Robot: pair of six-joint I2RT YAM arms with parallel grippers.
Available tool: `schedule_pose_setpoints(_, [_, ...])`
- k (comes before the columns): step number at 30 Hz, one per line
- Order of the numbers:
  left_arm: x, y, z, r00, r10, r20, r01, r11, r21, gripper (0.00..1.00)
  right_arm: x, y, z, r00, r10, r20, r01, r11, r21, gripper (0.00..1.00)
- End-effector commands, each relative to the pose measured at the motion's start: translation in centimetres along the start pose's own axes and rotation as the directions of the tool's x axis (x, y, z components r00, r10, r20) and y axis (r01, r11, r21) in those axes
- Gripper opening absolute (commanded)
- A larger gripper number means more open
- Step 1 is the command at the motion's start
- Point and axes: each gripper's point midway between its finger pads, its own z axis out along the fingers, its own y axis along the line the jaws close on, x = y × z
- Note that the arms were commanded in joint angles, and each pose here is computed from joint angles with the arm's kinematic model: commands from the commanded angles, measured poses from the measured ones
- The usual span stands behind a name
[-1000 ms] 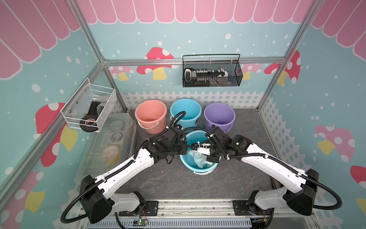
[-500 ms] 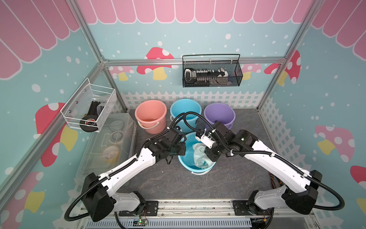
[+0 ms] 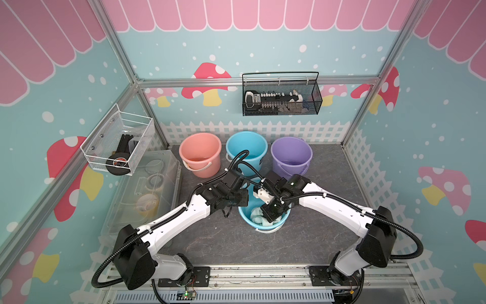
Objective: Wipe the inside of the bucket with a cloth
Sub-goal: Wipe the dirt from the inside of the bucket.
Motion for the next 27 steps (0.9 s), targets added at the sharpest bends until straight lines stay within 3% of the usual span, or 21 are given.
schedule_pose_setpoints(1, [-1.7, -1.5, -0.3, 0.999, -0.016, 0.046, 0.013, 0.998, 0.059, 0.0, 0.2, -0.4, 2.9, 0.996, 0.069, -0.057, -0.07, 0.997, -0.015, 0.0])
schedule_pose_setpoints(11, [-1.6, -1.7, -0.7, 0.999, 0.003, 0.045, -0.007, 0.997, 0.079, 0.0, -0.8, -4.9, 8.1, 0.992, 0.115, -0.054, -0.105, 0.982, 0.156, 0.0])
schedule_pose_setpoints(16, [-1.1, -1.8, -0.6, 0.999, 0.004, 0.033, -0.007, 0.996, 0.091, 0.0, -0.8, -8.5, 9.8, 0.991, 0.114, -0.065, -0.086, 0.939, 0.333, 0.0])
schedule_pose_setpoints(20, [-1.2, -1.8, -0.7, 0.999, 0.011, 0.038, -0.015, 0.996, 0.093, 0.0, -0.1, -9.7, 10.6, 0.987, 0.114, -0.114, -0.061, 0.919, 0.39, 0.0])
schedule_pose_setpoints(23, [-1.3, -1.7, -0.9, 0.999, 0.013, 0.05, -0.017, 0.996, 0.085, 0.0, 0.2, -8.5, 10.7, 0.984, 0.103, -0.142, -0.051, 0.943, 0.329, 0.0])
schedule_pose_setpoints(27, [-1.4, -1.6, -0.8, 0.999, 0.012, 0.05, -0.016, 0.997, 0.081, 0.0, 0.1, -4.5, 10.8, 0.982, 0.098, -0.162, -0.081, 0.991, 0.111, 0.0])
